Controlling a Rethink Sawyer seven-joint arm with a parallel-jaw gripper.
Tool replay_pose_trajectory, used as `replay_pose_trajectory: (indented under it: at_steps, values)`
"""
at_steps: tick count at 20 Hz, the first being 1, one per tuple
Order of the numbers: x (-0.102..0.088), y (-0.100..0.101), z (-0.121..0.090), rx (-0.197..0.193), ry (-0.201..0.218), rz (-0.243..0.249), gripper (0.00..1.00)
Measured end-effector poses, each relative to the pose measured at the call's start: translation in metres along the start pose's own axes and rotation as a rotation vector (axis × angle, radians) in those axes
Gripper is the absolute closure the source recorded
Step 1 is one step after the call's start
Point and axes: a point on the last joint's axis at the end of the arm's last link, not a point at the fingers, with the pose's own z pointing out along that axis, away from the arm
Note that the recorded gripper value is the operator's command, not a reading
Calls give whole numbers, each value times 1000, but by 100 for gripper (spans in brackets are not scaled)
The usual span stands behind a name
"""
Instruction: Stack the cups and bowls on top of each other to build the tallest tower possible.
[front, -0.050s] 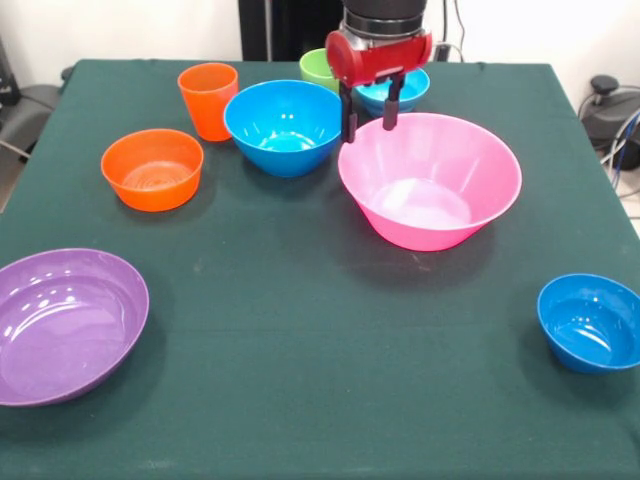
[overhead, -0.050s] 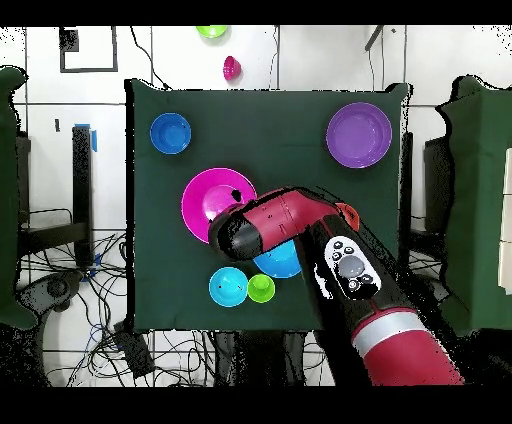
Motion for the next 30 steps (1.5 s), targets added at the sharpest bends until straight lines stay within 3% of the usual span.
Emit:
replay_pose_trajectory:
  at_steps: [8,14,18,21,23,24,25,27,29,30]
  values:
    - [2,-2,1,-5,5,16,0]
    - [13,-14,1,-3,25,98,0]
    - [29,-29,2,15,48,239,0]
    - [45,-42,3,43,61,404,0]
    - [52,-48,2,57,67,473,0]
    - [58,-53,2,69,72,531,0]
    - [69,-62,1,88,83,624,0]
    - [75,-67,0,99,88,664,0]
    - [93,-79,-2,131,107,756,0]
    - [95,-82,-2,136,109,766,0]
